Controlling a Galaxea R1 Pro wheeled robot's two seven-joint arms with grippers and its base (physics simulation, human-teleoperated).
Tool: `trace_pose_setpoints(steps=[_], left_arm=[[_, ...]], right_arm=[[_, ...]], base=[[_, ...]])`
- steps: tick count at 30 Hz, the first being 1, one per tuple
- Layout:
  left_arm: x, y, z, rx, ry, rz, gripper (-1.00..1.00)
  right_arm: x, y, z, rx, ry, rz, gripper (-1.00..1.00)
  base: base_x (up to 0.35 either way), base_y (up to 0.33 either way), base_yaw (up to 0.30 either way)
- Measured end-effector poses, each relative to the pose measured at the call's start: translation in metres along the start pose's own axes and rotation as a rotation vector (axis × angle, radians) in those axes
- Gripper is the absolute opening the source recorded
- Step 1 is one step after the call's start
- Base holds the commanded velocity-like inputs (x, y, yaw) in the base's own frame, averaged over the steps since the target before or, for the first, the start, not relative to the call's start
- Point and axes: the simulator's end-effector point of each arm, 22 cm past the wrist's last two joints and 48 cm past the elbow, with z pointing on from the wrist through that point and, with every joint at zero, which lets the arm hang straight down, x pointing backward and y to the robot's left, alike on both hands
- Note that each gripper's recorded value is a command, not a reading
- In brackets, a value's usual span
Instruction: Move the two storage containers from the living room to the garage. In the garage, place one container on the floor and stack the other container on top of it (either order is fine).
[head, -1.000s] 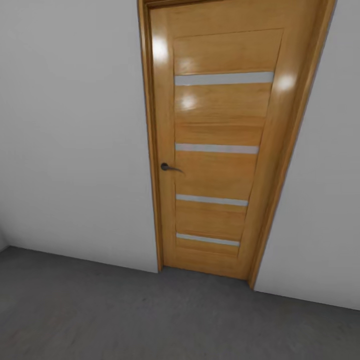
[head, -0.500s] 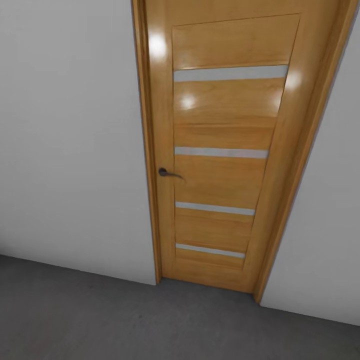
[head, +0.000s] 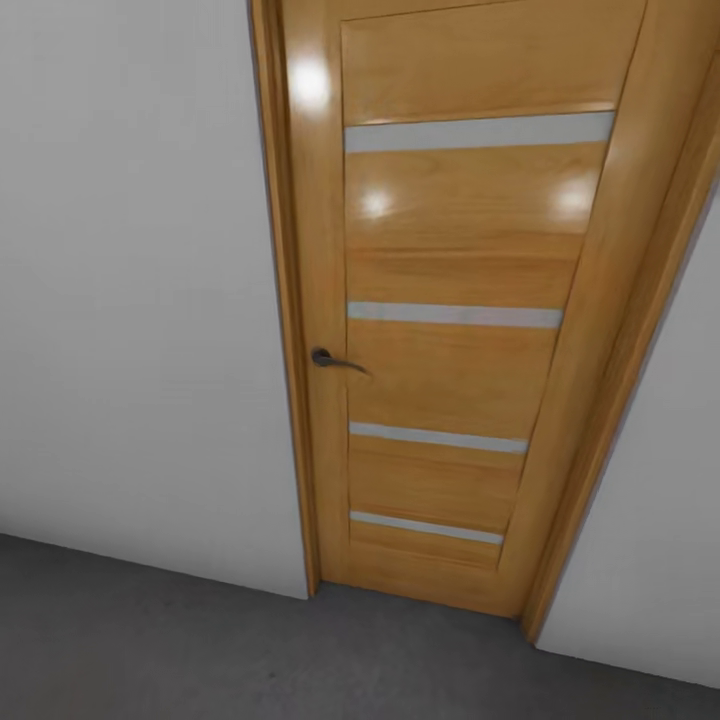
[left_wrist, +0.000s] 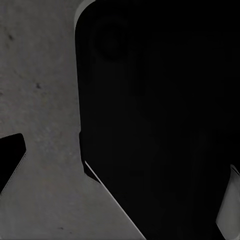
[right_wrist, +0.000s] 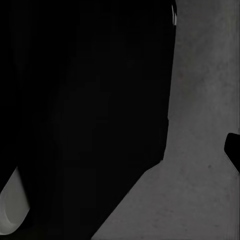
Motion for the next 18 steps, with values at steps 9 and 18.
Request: trace_pose_setpoints(steps=[9, 18], left_arm=[[0.0002, 0.0000, 0.0000, 0.000, 0.000, 0.000, 1.00], [0.0001, 0.0000, 0.0000, 0.000, 0.000, -0.001, 1.00]], right_arm=[[-0.0002, -0.0002, 0.0000, 0.001, 0.000, 0.009, 1.00], [-0.0004, -0.0003, 0.0000, 0.001, 0.000, 0.012, 1.00]], base=[[0.330, 0.000, 0.000], [0.294, -0.114, 0.000]])
